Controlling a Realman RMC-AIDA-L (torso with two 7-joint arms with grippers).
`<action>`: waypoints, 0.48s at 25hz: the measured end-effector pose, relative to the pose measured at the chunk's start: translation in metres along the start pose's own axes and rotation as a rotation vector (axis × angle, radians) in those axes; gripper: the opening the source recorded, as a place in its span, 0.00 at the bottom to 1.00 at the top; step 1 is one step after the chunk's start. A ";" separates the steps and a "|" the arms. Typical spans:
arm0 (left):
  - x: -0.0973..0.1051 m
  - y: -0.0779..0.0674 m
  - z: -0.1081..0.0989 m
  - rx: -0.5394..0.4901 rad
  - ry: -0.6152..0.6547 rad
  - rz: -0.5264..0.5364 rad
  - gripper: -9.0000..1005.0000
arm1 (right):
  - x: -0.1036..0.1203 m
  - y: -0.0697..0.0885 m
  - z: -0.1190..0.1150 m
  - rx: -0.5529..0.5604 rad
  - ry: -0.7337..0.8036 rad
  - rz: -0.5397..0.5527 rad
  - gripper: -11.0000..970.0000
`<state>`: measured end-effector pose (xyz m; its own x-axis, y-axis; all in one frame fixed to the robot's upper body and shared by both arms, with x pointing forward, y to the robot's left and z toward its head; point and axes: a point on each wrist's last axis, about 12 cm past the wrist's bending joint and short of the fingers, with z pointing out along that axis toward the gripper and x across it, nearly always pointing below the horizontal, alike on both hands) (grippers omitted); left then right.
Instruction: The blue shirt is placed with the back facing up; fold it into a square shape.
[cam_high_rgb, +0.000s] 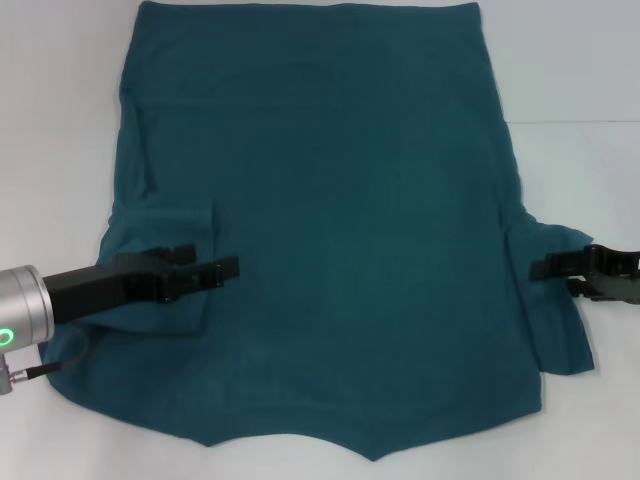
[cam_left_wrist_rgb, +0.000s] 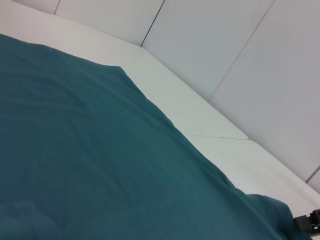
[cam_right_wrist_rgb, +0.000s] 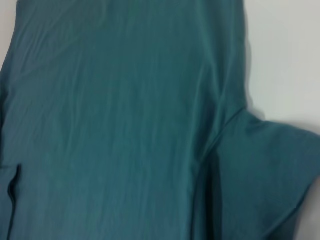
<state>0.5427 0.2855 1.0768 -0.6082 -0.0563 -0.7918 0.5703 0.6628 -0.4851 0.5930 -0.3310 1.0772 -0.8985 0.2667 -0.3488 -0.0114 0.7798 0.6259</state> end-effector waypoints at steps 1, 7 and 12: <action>0.000 0.000 0.000 0.000 0.000 0.000 0.88 | 0.000 0.000 0.000 0.001 0.001 0.000 0.76; 0.000 0.000 0.000 0.000 0.000 0.000 0.88 | 0.001 -0.001 0.000 0.002 0.001 0.011 0.65; 0.000 0.000 0.000 0.000 0.000 0.000 0.88 | 0.001 -0.003 -0.002 0.006 0.004 0.018 0.49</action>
<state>0.5427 0.2856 1.0769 -0.6080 -0.0567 -0.7919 0.5701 0.6630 -0.4852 0.5912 -0.3342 1.0768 -0.9004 0.2785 -0.3343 0.0074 0.7781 0.6281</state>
